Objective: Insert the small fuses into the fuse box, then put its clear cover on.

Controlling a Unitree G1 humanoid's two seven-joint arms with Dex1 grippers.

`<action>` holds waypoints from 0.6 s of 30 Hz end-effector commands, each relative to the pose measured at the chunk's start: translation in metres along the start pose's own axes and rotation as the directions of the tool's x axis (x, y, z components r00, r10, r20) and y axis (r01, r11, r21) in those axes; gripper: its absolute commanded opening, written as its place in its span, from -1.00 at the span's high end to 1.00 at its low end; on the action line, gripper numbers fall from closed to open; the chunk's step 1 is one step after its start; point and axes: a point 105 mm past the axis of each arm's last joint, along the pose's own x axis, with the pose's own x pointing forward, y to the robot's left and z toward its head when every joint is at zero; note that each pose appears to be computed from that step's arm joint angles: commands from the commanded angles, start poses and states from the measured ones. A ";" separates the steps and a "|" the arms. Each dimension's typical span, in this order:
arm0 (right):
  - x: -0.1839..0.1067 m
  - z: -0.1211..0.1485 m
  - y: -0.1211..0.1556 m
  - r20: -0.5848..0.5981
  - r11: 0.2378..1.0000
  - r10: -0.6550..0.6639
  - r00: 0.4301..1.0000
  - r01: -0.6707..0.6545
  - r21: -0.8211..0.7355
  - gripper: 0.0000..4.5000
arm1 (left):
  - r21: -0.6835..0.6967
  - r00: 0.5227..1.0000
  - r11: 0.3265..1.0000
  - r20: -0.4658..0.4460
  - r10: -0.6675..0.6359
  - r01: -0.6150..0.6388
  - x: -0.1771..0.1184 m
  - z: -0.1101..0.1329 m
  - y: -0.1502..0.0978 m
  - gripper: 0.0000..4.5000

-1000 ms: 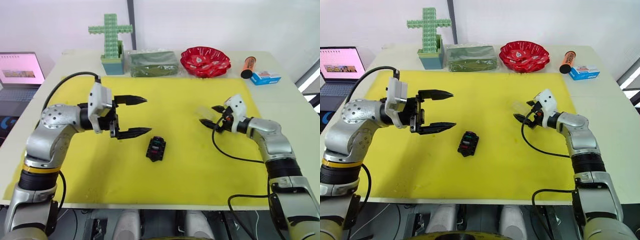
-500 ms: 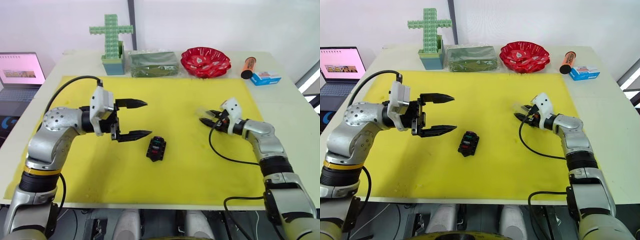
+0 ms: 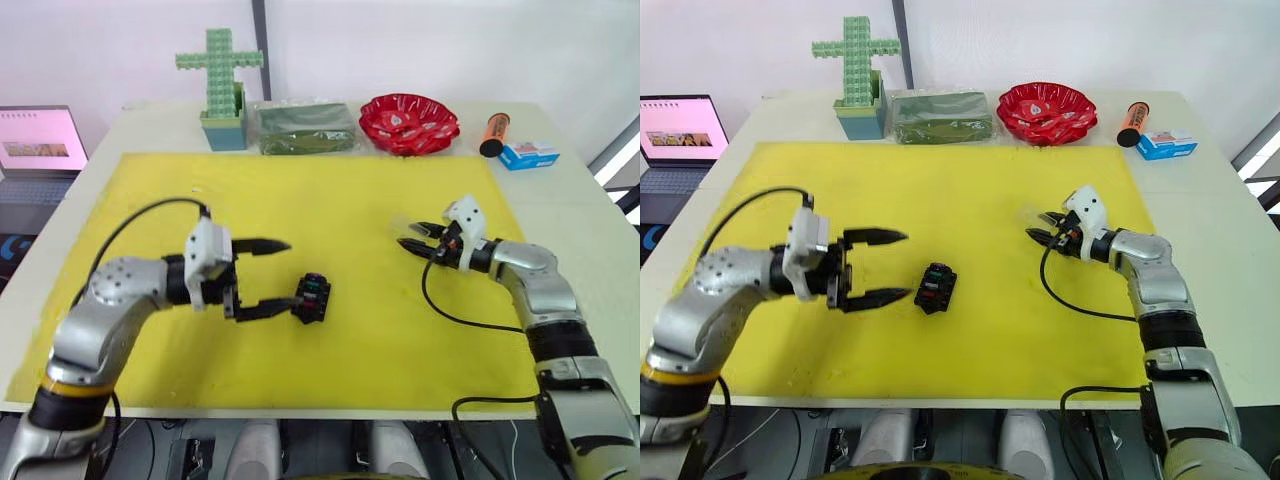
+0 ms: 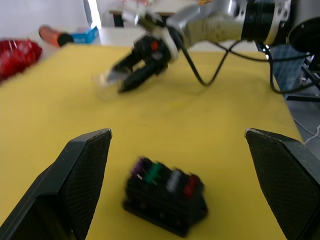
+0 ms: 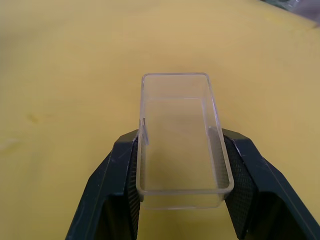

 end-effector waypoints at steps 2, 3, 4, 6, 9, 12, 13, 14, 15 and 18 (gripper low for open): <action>-0.006 0.029 0.005 0.063 0.997 -0.024 0.998 0.028 -0.069 0.19 | 0.009 0.997 0.997 0.005 0.072 -0.072 0.011 -0.010 -0.011 -1.00; -0.005 0.031 0.007 0.072 0.998 -0.026 0.997 0.030 -0.059 0.19 | 0.004 0.995 0.995 -0.002 0.102 -0.102 0.012 -0.016 -0.011 -1.00; -0.005 0.034 0.009 0.082 0.998 -0.027 0.996 0.032 -0.051 0.19 | -0.007 0.992 0.992 -0.006 0.128 -0.128 0.013 -0.021 -0.011 -1.00; -0.005 0.042 0.011 0.115 0.998 -0.031 0.993 0.037 -0.048 0.19 | -0.015 0.984 0.984 -0.016 0.178 -0.178 0.020 -0.030 -0.014 -1.00; -0.005 0.049 0.012 0.131 0.998 -0.038 0.991 0.045 -0.048 0.19 | -0.078 0.968 0.965 0.004 0.252 -0.251 0.034 -0.035 -0.019 -1.00; -0.006 0.050 0.011 0.128 0.998 -0.044 0.991 0.051 -0.047 0.19 | -0.105 0.920 0.916 0.021 0.391 -0.386 0.036 -0.036 -0.003 -1.00; -0.007 0.050 0.011 0.131 0.998 -0.050 0.990 0.056 -0.039 0.19 | -0.091 0.918 0.914 0.000 0.396 -0.394 0.037 -0.040 0.000 -1.00; -0.007 0.051 0.010 0.138 0.998 -0.056 0.989 0.060 -0.026 0.19 | -0.076 0.920 0.917 -0.025 0.390 -0.391 0.040 -0.045 0.000 -1.00; -0.008 0.052 0.009 0.138 0.998 -0.058 0.989 0.062 -0.024 0.19 | -0.067 0.924 0.921 -0.045 0.381 -0.383 0.042 -0.049 -0.001 -1.00; -0.008 0.054 0.009 0.137 0.997 -0.060 0.989 0.064 -0.030 0.19 | -0.073 0.923 0.921 -0.070 0.378 -0.383 0.051 -0.054 -0.002 -1.00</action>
